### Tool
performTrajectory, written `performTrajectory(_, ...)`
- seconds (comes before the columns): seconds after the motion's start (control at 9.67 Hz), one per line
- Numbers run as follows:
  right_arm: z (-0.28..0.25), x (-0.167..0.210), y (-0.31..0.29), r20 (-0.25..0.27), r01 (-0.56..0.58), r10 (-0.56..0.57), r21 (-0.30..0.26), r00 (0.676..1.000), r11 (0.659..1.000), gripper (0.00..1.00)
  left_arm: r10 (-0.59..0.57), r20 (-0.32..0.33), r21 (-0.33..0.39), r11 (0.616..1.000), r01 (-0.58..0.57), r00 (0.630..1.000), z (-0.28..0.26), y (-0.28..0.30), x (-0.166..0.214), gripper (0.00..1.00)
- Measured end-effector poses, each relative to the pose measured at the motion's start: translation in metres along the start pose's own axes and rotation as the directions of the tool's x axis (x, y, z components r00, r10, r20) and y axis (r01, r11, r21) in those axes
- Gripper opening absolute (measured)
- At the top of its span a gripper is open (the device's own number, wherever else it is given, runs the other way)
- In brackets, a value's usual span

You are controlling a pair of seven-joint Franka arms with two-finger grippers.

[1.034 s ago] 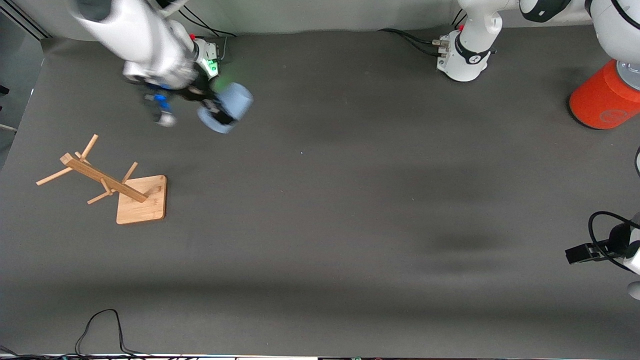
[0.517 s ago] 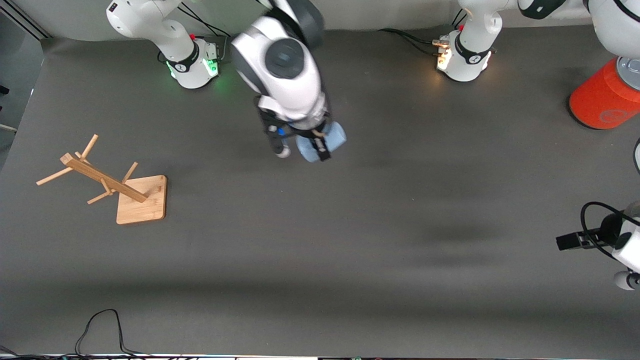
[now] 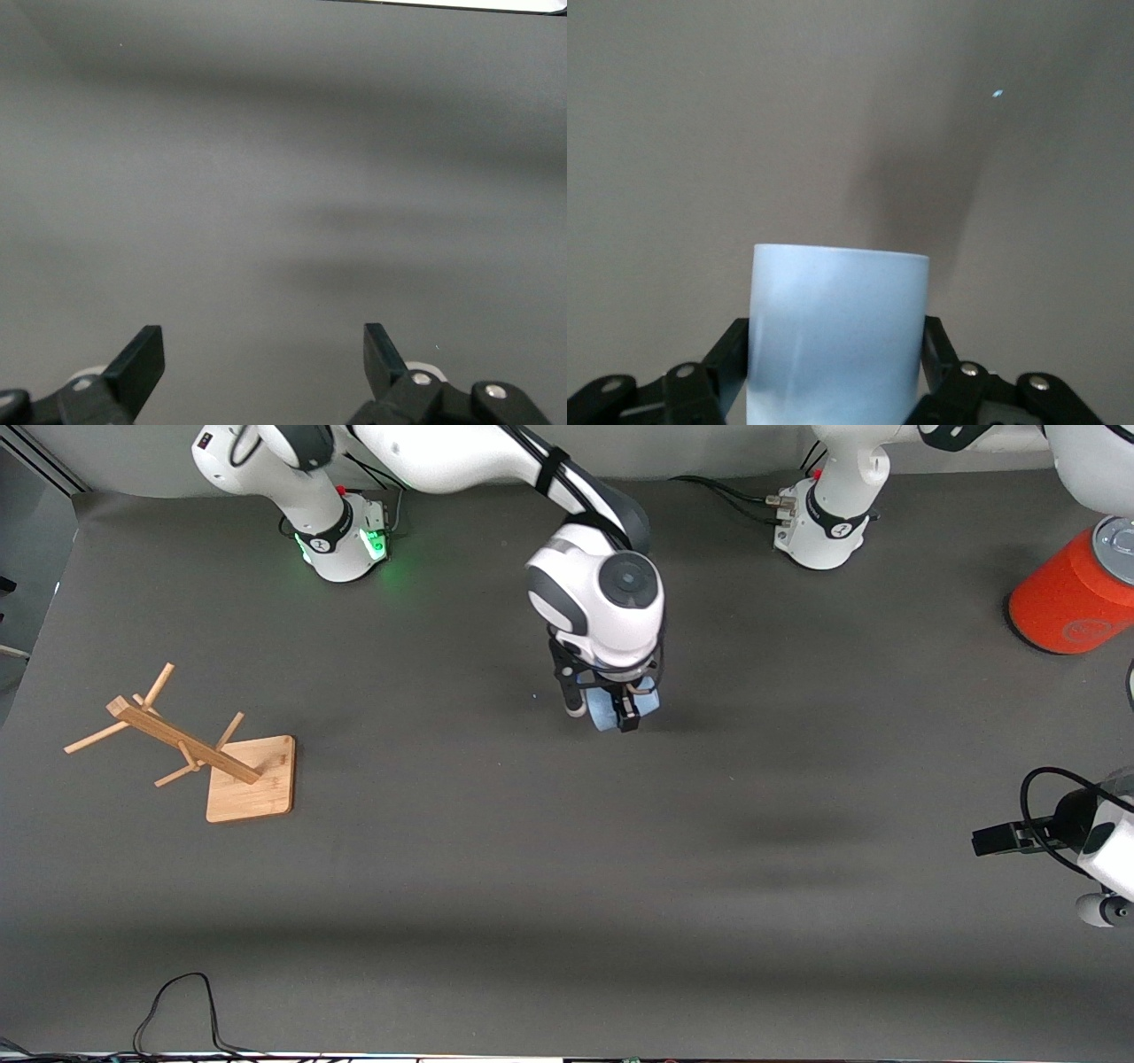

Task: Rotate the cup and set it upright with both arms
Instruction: 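Carry the blue cup to mid-table and lower it with the right gripper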

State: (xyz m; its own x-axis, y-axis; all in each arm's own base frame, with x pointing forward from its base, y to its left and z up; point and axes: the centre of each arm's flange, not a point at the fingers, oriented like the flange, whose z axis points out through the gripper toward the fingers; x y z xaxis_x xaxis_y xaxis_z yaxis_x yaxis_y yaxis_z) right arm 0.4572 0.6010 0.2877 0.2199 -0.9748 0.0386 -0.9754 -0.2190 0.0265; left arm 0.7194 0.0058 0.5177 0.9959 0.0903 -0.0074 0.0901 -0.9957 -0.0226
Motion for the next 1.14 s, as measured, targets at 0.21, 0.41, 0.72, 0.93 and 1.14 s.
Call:
performTrajectory(0.21, 0.038, -0.008, -0.002, -0.024, -0.024, 0.024, -0.003, 0.999, 1.000, 0.82, -0.002, 0.002, -0.001, 1.000, 0.002, 1.000, 0.000, -0.001, 0.000, 1.00)
performTrajectory(0.41, 0.059, -0.008, -0.004, -0.042, -0.037, 0.036, -0.009, 0.998, 0.999, 0.82, -0.003, 0.006, -0.001, 1.000, 0.003, 1.000, 0.001, -0.002, 0.000, 1.00)
performTrajectory(0.72, 0.082, -0.007, -0.004, -0.066, -0.053, 0.053, -0.002, 0.996, 0.999, 0.82, -0.003, 0.008, -0.001, 1.000, 0.003, 1.000, 0.001, -0.002, -0.001, 1.00)
performTrajectory(0.93, 0.087, -0.012, -0.001, -0.064, -0.048, 0.048, 0.005, 0.997, 0.999, 0.83, -0.004, 0.009, -0.001, 1.000, 0.004, 1.000, 0.001, -0.003, -0.001, 1.00)
performTrajectory(1.14, 0.088, -0.013, 0.000, -0.064, -0.047, 0.048, 0.008, 0.997, 0.999, 1.00, -0.004, 0.009, -0.001, 1.000, 0.004, 1.000, 0.001, -0.003, -0.001, 1.00)
